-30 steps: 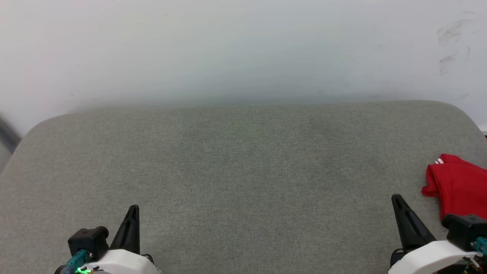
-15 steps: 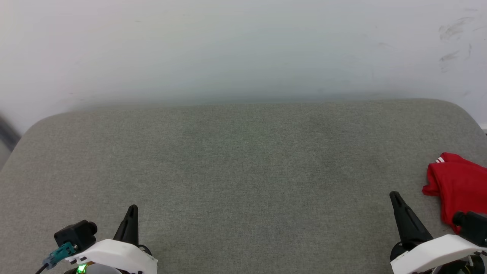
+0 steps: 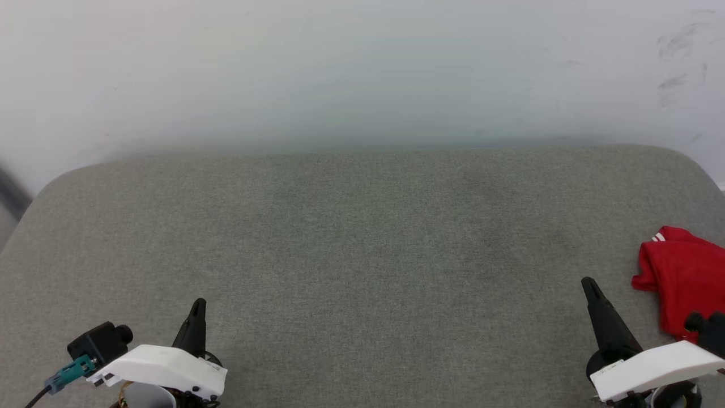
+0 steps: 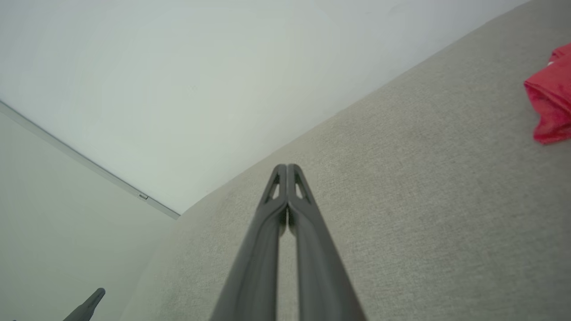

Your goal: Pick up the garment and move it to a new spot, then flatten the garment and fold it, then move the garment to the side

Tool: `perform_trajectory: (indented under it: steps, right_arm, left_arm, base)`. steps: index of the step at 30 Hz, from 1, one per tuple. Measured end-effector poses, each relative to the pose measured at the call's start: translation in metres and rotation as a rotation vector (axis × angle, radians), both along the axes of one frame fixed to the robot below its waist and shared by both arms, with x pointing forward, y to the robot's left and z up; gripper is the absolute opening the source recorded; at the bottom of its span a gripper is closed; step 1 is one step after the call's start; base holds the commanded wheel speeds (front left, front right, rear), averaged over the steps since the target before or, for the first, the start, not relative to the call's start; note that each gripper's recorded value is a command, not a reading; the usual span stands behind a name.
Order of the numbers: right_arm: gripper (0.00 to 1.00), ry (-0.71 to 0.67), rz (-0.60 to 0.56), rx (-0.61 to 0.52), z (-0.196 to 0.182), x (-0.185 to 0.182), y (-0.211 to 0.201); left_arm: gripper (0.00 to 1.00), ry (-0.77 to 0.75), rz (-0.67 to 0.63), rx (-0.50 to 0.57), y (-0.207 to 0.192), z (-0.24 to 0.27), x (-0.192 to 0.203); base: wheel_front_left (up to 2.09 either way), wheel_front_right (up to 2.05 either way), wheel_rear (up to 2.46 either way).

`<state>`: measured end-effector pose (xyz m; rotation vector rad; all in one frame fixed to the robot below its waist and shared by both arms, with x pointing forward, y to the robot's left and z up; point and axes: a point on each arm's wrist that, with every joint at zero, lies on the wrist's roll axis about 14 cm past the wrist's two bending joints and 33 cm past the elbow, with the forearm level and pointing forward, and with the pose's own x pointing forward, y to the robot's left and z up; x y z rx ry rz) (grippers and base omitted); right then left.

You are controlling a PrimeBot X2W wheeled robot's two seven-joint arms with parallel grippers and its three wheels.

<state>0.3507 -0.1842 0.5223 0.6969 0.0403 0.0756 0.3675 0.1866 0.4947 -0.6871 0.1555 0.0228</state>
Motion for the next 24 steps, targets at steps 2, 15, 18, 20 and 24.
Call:
perform_trajectory:
  steps: [2,15,18,20,24]
  right_arm:
    - [0.0,0.0,-0.001,0.026,0.0,0.001,0.0]
    - [0.0,0.011,-0.01,0.197,-0.004,0.007,-0.002]
    - [0.0,0.007,-0.013,0.232,-0.003,0.01,-0.003]
    - [0.0,0.007,-0.016,0.257,-0.003,0.011,-0.004]
    - [0.0,0.015,-0.021,0.302,-0.006,0.011,-0.005]
  left_arm:
    - [0.0,0.0,0.004,-0.026,0.001,0.0,0.001]
    - [0.0,0.002,0.018,-0.203,0.0,0.001,0.006]
    - [0.0,0.001,0.022,-0.237,0.001,0.002,0.007]
    - [0.0,0.002,0.025,-0.262,0.002,0.002,0.008]
    - [0.0,0.001,0.029,-0.311,0.001,0.001,0.009]
  base:
    - [0.0,0.0,0.0]
    - [0.0,0.0,0.0]
    - [0.0,0.0,0.0]
    - [0.0,0.0,0.0]
    - [0.0,0.0,0.0]
